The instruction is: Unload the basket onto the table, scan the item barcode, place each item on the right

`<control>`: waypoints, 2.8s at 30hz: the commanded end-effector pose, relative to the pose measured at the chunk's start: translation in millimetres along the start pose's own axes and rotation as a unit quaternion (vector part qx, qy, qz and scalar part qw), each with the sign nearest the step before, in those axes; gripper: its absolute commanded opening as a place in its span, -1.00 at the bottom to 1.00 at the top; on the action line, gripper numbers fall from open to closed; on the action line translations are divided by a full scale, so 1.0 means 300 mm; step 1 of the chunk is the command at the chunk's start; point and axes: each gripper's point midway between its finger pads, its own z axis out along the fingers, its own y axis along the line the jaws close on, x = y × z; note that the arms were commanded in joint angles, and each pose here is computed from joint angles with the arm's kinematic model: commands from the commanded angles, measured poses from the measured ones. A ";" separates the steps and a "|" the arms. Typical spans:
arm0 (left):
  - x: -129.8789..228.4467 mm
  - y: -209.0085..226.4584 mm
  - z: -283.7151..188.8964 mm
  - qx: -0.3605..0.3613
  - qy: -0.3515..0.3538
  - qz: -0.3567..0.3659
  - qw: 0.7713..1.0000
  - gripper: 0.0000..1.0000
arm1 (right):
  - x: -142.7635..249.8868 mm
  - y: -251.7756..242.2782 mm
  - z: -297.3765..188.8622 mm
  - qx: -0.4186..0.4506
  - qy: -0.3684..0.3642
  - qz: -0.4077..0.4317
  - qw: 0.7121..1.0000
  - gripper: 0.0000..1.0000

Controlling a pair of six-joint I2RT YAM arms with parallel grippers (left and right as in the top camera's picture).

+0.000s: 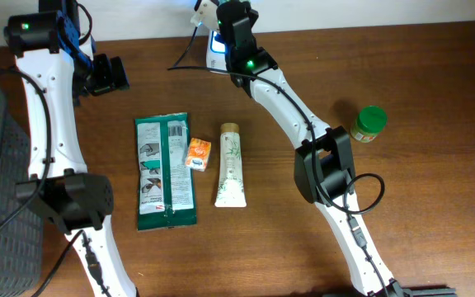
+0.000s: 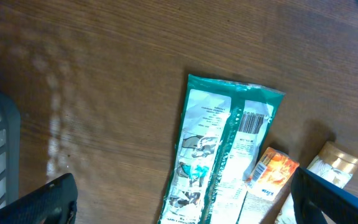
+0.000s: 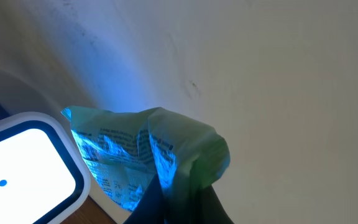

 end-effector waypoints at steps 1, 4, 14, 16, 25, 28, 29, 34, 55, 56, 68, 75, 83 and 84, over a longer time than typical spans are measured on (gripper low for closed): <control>-0.008 0.004 -0.023 0.003 -0.010 -0.004 1.000 0.99 | 0.003 -0.027 -0.002 0.013 0.006 0.004 1.000 -0.92; -0.008 0.004 -0.023 0.003 -0.010 -0.004 1.000 0.98 | -0.009 -0.062 -0.019 0.016 0.006 0.020 1.000 -0.91; -0.008 0.004 -0.023 0.003 -0.010 -0.003 1.000 0.98 | -0.041 -0.546 -0.491 -0.061 0.041 0.372 0.925 -0.91; -0.008 0.004 -0.023 0.003 -0.010 -0.004 1.000 0.98 | 0.039 -0.597 -0.628 -0.084 0.090 0.433 0.893 -0.92; -0.008 0.004 -0.023 0.003 -0.010 -0.004 1.000 0.99 | 0.679 -0.526 -0.801 -0.162 0.362 0.504 0.767 -0.91; -0.008 0.004 -0.023 0.003 -0.010 -0.004 1.000 0.99 | 0.814 -0.421 -0.678 -0.209 0.370 0.504 0.752 -0.92; -0.008 0.004 -0.023 0.003 -0.010 -0.004 1.000 0.99 | 0.865 -0.389 -0.632 -0.210 0.374 0.498 0.754 -0.92; -0.008 0.004 -0.023 0.003 -0.010 -0.004 1.000 0.99 | 1.105 -0.230 -0.525 -0.226 0.423 0.485 0.731 -0.91; -0.012 0.004 -0.023 0.003 -0.012 -0.003 1.000 0.99 | 0.523 -0.206 -0.764 -0.421 0.349 0.502 0.670 0.11; -0.031 0.000 -0.024 0.006 -0.024 -0.003 1.000 0.99 | 0.470 -0.129 -0.784 -0.445 0.358 0.481 0.665 0.17; -0.040 -0.068 -0.004 0.046 -0.023 0.005 0.999 0.79 | 0.360 0.625 -0.918 -0.553 0.447 0.375 0.595 0.03; -0.056 -0.069 0.019 0.046 -0.026 0.005 0.999 0.99 | 0.343 0.812 -0.918 -0.608 0.381 0.405 0.567 0.65; -0.061 -0.070 0.020 0.047 -0.028 0.005 0.999 0.99 | 0.298 0.829 -0.919 -0.618 0.355 0.408 0.570 0.64; -0.060 -0.070 0.022 0.046 -0.027 0.005 0.999 0.99 | 0.296 0.856 -0.924 -0.617 0.360 0.412 0.566 0.62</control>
